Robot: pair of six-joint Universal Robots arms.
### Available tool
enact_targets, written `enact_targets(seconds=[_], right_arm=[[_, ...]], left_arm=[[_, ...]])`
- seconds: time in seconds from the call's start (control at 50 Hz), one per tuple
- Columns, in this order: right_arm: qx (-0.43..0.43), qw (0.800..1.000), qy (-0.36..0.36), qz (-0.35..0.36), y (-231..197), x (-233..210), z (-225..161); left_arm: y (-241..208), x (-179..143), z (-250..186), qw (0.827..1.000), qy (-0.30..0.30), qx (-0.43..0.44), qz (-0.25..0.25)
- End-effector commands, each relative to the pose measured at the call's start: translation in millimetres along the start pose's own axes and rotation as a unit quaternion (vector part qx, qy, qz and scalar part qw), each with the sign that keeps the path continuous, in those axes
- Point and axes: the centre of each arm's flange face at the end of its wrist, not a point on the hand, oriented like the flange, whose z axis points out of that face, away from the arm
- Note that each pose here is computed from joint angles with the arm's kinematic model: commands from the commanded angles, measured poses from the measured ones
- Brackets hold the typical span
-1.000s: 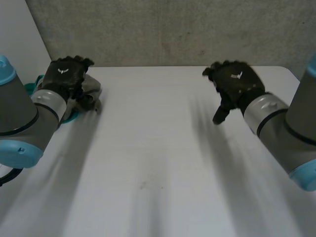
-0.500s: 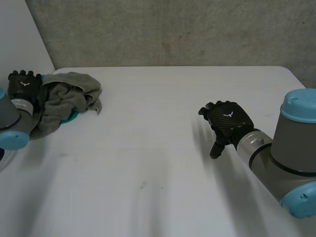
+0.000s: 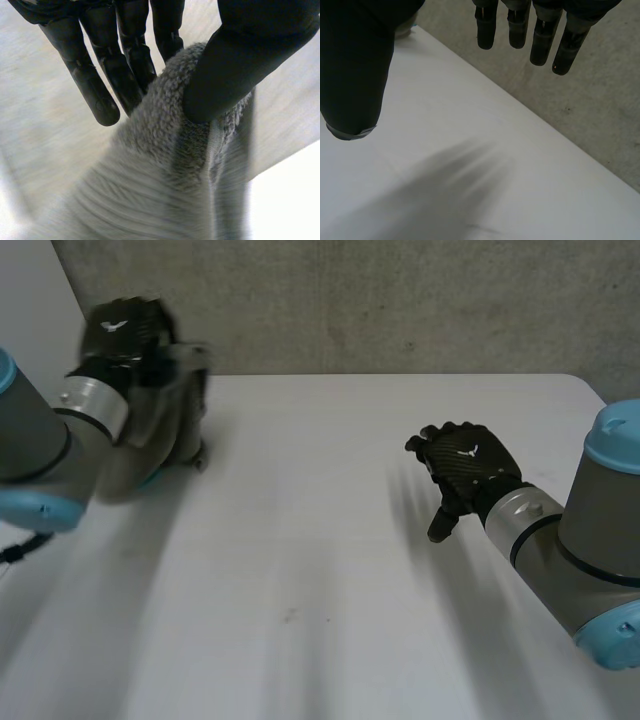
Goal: Fold the laundry.
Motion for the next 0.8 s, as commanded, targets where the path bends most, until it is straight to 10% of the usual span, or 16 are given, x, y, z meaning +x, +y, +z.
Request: enact_targets(seconds=[0.02,0.2,0.52,0.8], right_arm=[[0.010,1.000,0.022,0.000,-7.5,14.7,-0.5],[0.012,0.998,0.055,0.004,-11.2,37.6,3.7],[-0.034,0.996,0.028,-0.078,-7.6,30.7,-4.5],[-0.106,0.992,-0.053,0.036,17.0,-24.2,-34.7]], left_arm=[[-28.1,103.8,-90.3,0.969,0.197,-0.055,-0.136],[-6.0,148.1,-134.1,0.953,0.276,-0.113,-0.056],[12.3,100.4,-114.0,0.982,0.132,-0.132,0.036],[82.0,62.7,-79.2,0.959,0.117,-0.212,0.147]])
